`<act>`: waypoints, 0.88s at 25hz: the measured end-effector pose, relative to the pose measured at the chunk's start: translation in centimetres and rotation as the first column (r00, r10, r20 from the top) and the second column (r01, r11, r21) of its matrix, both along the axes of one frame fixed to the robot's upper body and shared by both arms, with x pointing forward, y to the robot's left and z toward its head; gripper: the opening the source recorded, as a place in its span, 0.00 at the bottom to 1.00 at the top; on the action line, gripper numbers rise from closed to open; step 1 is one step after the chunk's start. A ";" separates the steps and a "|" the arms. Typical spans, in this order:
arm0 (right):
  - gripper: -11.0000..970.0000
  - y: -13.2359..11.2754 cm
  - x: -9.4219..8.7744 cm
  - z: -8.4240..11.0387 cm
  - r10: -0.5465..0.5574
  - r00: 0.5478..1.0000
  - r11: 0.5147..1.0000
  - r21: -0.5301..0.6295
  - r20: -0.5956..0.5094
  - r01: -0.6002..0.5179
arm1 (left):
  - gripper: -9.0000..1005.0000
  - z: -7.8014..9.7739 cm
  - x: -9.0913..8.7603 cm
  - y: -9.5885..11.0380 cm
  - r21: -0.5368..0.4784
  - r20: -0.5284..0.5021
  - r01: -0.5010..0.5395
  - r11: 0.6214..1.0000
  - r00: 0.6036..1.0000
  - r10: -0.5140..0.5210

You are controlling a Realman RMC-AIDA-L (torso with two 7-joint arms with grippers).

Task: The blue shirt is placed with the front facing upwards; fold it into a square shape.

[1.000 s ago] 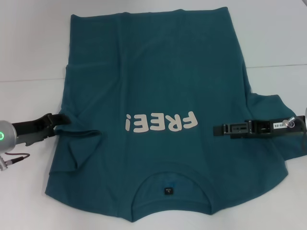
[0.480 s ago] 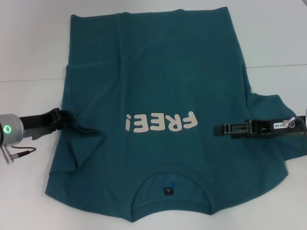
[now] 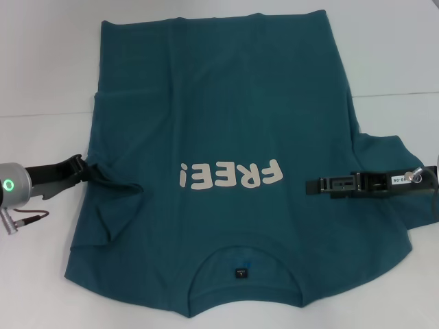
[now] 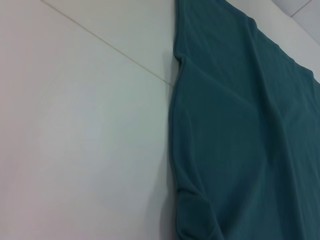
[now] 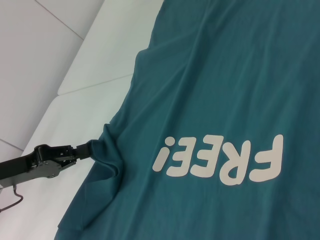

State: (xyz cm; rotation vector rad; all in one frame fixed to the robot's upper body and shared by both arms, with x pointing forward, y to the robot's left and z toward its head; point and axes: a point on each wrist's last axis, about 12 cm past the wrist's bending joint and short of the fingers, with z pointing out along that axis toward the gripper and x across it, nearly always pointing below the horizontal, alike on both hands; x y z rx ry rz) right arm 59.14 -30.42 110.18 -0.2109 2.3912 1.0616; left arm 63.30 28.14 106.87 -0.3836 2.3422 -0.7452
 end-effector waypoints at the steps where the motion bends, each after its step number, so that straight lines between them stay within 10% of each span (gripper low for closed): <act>1: 0.97 0.0 0.0 0.0 0.000 1.000 1.000 0.000 0.000 0.000 | 0.16 0.0 0.0 0.0 0.002 0.001 -0.002 1.000 1.000 0.002; 5: 0.97 -0.1 -0.1 -0.1 -0.002 1.000 1.000 0.002 -0.003 0.002 | 0.02 -0.2 -0.1 0.1 0.007 -0.001 -0.008 1.000 1.000 0.008; 22: 0.97 0.0 0.0 0.0 -0.006 1.000 1.000 0.003 -0.007 0.006 | 0.09 1.5 0.4 -2.8 -0.153 0.140 0.082 0.985 0.988 -0.061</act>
